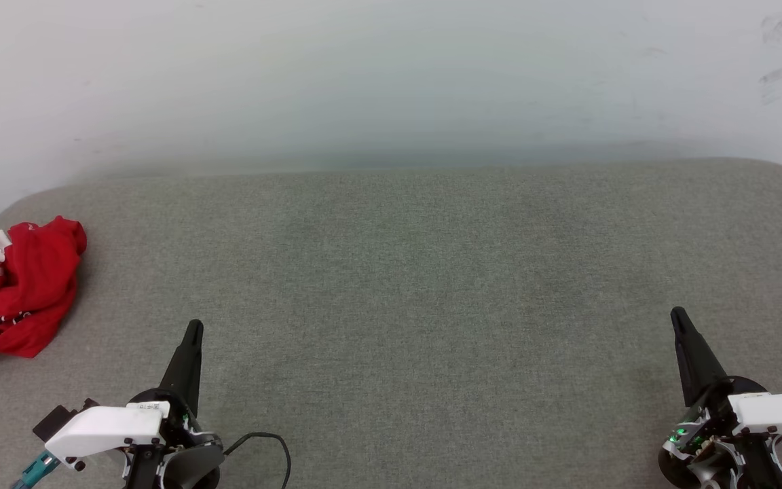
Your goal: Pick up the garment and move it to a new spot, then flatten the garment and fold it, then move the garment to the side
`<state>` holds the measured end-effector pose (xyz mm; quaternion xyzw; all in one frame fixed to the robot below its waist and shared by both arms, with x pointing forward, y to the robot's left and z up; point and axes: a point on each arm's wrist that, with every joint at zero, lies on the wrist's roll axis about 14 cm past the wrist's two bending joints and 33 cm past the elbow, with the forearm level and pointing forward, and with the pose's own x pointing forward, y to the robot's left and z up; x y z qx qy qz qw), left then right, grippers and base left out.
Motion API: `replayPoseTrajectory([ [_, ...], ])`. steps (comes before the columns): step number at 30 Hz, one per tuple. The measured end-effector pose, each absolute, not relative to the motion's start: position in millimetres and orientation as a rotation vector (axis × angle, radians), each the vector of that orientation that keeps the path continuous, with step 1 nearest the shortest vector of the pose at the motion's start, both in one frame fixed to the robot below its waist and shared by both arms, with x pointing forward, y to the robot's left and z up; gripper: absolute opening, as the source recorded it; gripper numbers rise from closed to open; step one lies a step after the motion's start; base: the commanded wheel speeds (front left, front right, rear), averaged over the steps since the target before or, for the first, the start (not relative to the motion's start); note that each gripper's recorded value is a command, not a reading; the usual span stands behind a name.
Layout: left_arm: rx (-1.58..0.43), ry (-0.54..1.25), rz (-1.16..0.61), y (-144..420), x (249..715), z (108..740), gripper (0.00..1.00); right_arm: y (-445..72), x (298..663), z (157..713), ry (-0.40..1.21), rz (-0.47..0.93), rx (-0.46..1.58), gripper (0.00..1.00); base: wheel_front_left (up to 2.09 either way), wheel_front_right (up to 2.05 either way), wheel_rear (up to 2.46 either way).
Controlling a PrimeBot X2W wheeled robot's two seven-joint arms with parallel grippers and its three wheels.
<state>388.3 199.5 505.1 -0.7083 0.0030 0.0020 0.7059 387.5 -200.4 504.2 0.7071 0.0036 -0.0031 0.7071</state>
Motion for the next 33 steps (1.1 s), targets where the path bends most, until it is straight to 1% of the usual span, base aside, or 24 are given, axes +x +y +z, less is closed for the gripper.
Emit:
replayPoseTrajectory([
  [31,-1.574,0.007,0.005,199.5,388.3,505.0,0.0,-200.4,387.5,504.2,0.008,-0.007,1.571,0.0,0.0,0.0,0.0],
  [32,-1.575,0.01,0.007,199.3,387.9,503.8,1.0,-200.5,387.0,503.0,0.011,-0.01,1.571,1.0,0.0,0.0,0.0],
  [33,-1.576,0.019,0.014,198.7,386.8,500.5,1.0,-200.5,385.5,499.0,0.02,-0.019,1.572,1.0,0.0,0.0,0.0],
])
